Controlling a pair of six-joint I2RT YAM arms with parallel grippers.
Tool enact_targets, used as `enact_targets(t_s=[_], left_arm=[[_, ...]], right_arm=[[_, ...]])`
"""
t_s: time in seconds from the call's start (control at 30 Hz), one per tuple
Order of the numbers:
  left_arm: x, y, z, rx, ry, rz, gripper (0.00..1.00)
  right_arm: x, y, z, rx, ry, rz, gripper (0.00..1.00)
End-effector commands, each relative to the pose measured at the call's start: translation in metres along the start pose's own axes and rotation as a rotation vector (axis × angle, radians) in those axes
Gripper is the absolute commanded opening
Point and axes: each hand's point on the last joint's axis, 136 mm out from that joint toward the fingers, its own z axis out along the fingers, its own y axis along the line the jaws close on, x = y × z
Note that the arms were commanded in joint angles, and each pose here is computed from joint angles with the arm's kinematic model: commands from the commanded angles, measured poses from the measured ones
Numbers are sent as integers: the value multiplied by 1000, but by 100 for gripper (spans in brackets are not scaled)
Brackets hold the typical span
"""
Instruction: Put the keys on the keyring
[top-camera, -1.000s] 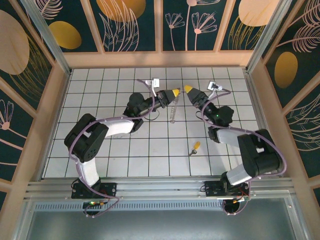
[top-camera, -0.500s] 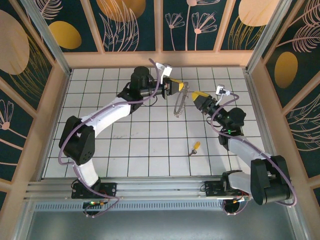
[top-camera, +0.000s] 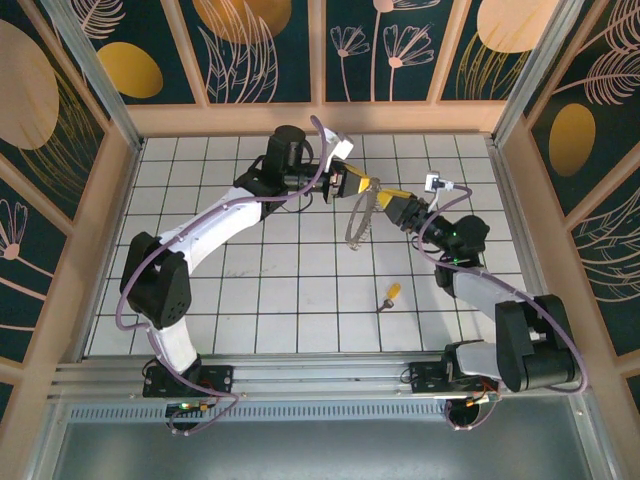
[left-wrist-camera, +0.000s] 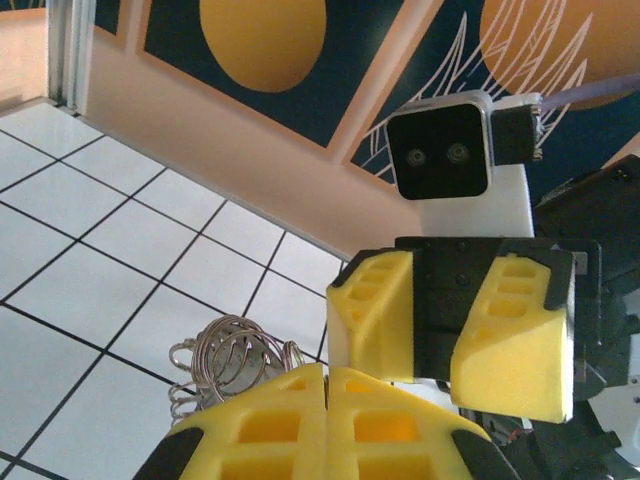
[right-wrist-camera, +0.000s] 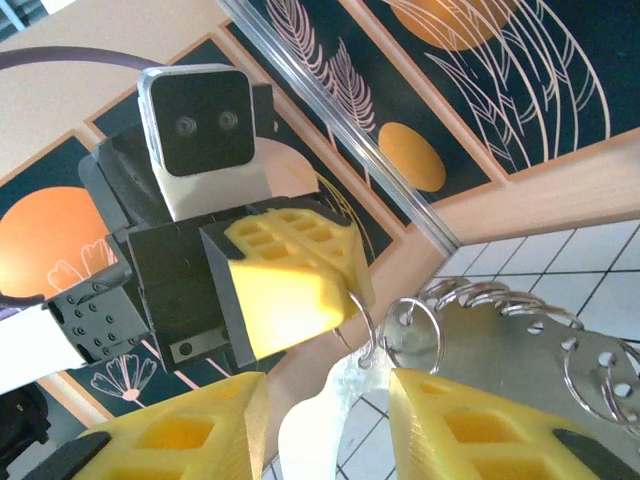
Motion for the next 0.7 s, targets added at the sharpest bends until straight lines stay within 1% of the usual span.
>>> enact_targets(t_s=[0.0, 0.33, 0.67], left_arm=[[-6, -9, 1, 72, -26, 12, 0], [-3, -13, 3, 126, -34, -26, 0], [0, -15, 4, 162, -48, -54, 0]], right_arm=[[-9, 18, 1, -86, -21, -22, 36], [-13, 16, 7, -103, -38, 3, 32], [-15, 18, 15, -115, -39, 5, 30]])
